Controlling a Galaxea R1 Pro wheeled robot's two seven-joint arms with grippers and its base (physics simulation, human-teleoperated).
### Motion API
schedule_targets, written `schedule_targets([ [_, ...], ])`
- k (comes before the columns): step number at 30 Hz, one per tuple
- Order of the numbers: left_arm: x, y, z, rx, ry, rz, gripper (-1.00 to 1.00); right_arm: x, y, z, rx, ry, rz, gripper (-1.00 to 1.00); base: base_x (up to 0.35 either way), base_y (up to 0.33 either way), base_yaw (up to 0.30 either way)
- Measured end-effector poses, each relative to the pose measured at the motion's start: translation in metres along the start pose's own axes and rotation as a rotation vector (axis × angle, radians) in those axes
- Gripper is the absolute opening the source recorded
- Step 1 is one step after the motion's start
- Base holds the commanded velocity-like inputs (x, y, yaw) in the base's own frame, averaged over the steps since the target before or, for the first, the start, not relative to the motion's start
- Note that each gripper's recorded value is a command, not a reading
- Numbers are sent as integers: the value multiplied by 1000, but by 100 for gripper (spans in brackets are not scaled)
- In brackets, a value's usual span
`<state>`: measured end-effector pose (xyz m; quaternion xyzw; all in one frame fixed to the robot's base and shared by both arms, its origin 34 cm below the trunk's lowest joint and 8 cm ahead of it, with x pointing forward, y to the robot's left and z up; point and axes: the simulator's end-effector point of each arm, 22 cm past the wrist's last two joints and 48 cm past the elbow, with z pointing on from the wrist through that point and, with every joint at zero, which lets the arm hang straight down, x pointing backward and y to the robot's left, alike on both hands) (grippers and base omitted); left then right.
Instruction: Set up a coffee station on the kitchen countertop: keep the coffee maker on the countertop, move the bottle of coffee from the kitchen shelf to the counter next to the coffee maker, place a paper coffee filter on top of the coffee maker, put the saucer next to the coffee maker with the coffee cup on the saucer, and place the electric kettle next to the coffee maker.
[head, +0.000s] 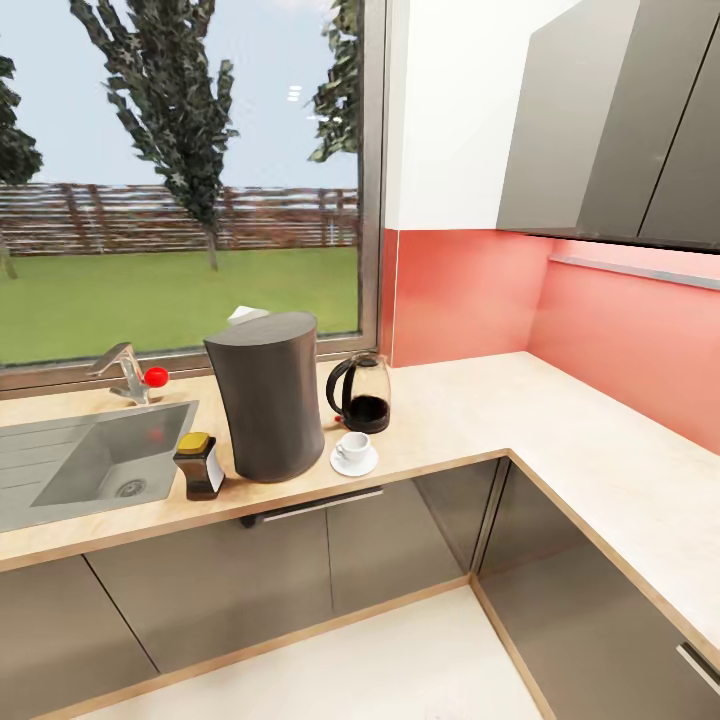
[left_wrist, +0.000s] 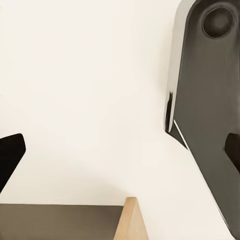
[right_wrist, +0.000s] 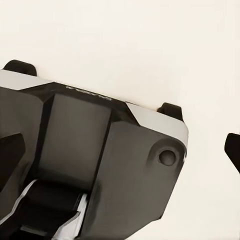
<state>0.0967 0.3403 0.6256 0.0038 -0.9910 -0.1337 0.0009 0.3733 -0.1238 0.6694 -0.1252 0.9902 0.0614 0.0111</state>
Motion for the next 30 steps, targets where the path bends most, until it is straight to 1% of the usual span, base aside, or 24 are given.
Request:
schedule_targets([
  [3, 0, 3, 0, -5, 1, 0, 100, 10, 3, 4, -4, -3, 1, 100, 0, 0, 0],
  [4, 0, 3, 1, -5, 1, 1, 100, 9, 3, 5, -4, -12, 1, 100, 0, 0, 0],
  [5, 0, 3, 1, -5, 1, 1, 100, 5, 4, 5, -4, -35, 0, 100, 0, 0, 0],
  [6, 0, 3, 0, -5, 1, 1, 100, 0, -3, 5, 4, -63, 0, 100, 0, 0, 0],
  [9, 0, 2, 0, -3, 1, 1, 100, -17, -42, 3, 54, -169, 7, 100, 0, 0, 0],
  [11, 0, 2, 0, -3, 1, 1, 100, -18, -67, 1, 85, -195, 12, 100, 0, 0, 0],
  [14, 0, 4, 1, -5, 1, 1, 100, -17, -82, -1, 104, -204, 18, 100, 0, 0, 0],
  [21, 0, 6, 1, -9, 0, -1, 100, -17, -87, -1, 111, -207, 19, 100, 0, 0, 0],
  [30, 0, 2, 0, -5, 1, 0, 100, -17, -88, -1, 111, -207, 19, 100, 0, 0, 0],
])
